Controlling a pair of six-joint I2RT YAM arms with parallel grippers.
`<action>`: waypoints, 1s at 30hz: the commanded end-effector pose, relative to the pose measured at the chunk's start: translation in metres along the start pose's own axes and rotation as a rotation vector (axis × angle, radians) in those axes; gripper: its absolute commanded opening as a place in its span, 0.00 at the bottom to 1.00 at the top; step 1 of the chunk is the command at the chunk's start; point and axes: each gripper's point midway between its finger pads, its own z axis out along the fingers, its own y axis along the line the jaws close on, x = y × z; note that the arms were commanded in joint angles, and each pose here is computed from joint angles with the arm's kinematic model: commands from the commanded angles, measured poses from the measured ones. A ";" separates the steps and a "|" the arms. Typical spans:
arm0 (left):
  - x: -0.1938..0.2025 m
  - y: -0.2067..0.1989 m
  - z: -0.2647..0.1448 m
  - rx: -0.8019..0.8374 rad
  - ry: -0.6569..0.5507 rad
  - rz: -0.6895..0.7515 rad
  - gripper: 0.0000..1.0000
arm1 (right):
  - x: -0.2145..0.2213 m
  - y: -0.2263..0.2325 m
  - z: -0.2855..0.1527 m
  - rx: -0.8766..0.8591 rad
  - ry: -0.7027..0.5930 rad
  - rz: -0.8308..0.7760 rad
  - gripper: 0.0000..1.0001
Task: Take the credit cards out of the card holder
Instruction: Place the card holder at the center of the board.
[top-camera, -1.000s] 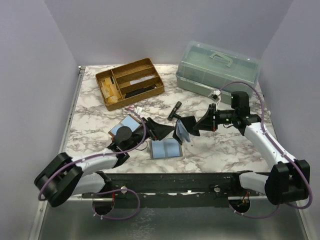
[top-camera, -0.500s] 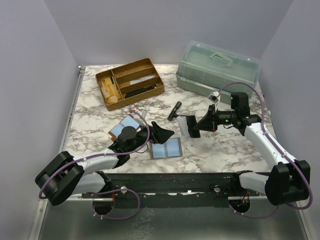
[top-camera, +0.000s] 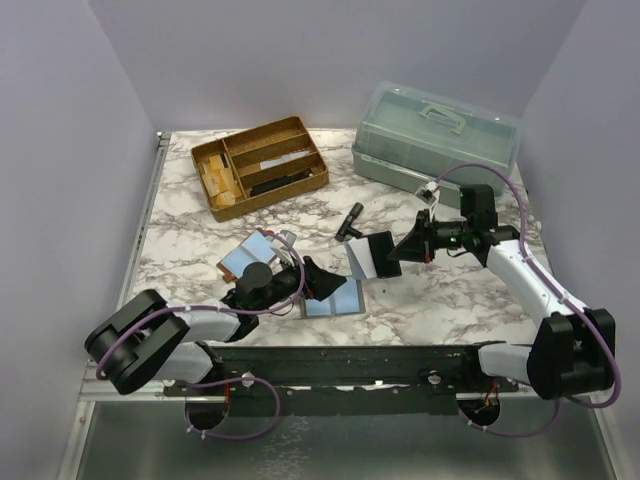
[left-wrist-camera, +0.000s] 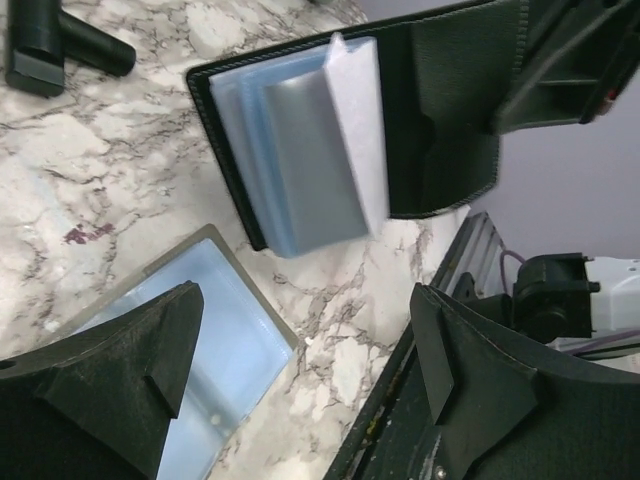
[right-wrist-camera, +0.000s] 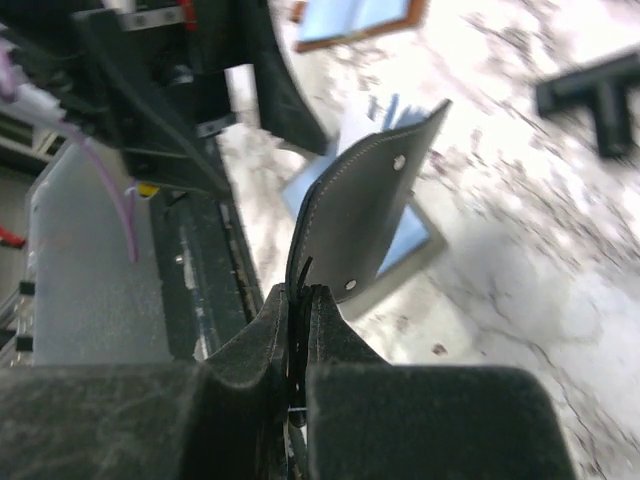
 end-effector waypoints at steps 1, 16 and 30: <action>-0.009 -0.025 0.013 0.107 -0.012 -0.064 0.89 | 0.017 -0.064 -0.007 0.252 0.074 0.135 0.00; -0.012 -0.027 0.006 0.105 -0.036 -0.105 0.88 | 0.045 -0.200 -0.104 1.102 0.325 0.006 0.51; -0.030 -0.034 -0.016 0.097 -0.130 -0.162 0.88 | 0.025 -0.082 0.022 0.421 0.241 -0.204 0.73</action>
